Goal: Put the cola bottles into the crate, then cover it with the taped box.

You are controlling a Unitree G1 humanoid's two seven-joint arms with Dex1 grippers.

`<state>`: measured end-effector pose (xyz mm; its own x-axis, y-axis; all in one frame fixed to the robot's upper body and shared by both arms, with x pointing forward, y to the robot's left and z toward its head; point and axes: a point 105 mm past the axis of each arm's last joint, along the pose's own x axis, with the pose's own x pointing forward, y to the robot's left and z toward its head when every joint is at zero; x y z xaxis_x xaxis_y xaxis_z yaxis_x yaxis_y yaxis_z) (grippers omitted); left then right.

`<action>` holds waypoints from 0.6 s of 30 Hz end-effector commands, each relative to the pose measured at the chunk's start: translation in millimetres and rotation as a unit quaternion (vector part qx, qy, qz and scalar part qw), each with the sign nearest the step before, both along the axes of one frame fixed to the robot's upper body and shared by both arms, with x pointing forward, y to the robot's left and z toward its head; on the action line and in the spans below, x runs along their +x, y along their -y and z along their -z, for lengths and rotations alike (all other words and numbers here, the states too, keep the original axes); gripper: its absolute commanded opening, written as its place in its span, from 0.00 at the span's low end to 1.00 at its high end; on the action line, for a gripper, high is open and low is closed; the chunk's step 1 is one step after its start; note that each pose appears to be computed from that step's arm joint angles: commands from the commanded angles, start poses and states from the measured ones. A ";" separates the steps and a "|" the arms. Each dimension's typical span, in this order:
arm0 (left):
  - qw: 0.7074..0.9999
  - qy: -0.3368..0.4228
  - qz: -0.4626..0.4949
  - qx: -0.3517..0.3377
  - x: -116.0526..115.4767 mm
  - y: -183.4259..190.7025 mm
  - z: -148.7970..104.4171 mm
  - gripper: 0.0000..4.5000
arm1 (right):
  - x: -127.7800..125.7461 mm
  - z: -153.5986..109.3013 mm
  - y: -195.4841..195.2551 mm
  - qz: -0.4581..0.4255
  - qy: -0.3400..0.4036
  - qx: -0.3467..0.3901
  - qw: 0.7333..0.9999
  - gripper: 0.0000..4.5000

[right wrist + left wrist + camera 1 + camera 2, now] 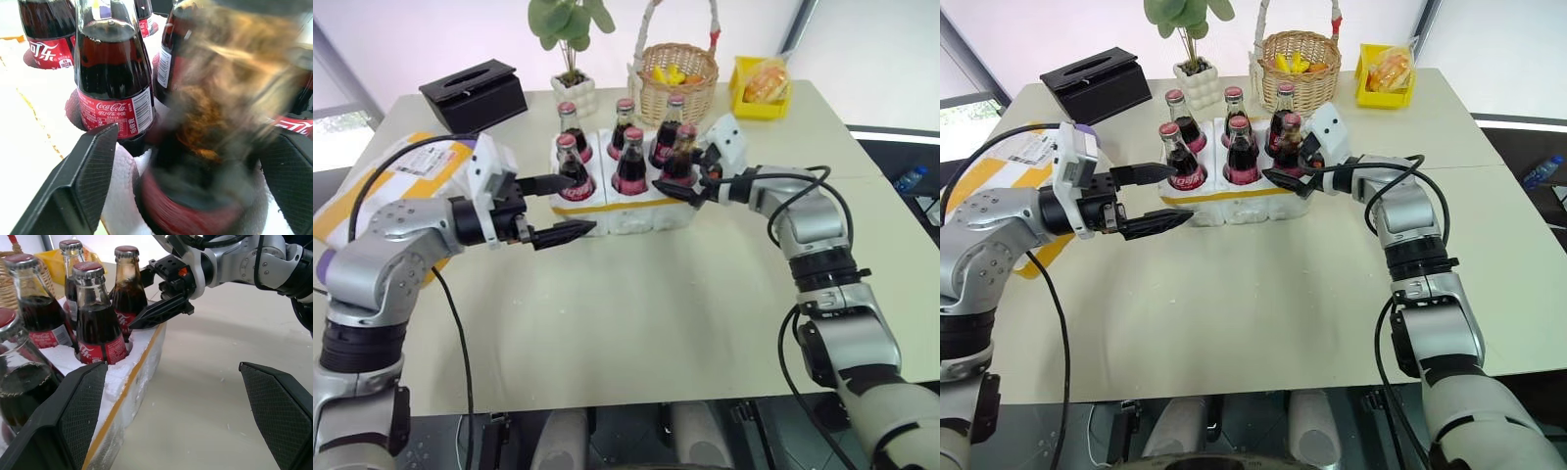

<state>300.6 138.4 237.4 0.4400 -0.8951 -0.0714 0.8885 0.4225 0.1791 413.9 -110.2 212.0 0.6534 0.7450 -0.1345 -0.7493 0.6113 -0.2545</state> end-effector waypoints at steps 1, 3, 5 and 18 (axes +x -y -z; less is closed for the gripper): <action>0.999 0.036 -0.016 -0.001 -3.1 -7.7 -15.2 1.00 | -1.8 -29.9 0.9 -0.004 0.033 0.026 0.999 0.99; 0.999 0.044 -0.028 0.004 -3.4 -12.8 -16.9 1.00 | -3.2 -38.4 7.2 -0.001 0.038 0.037 0.999 0.99; 0.997 0.054 -0.049 0.012 -5.2 -21.4 -19.7 1.00 | -5.6 -46.6 18.4 0.006 0.042 0.041 0.998 0.99; 0.908 0.119 -0.282 0.285 -63.7 -145.5 5.7 1.00 | -80.0 -80.0 89.9 -0.087 0.050 -0.007 0.995 0.99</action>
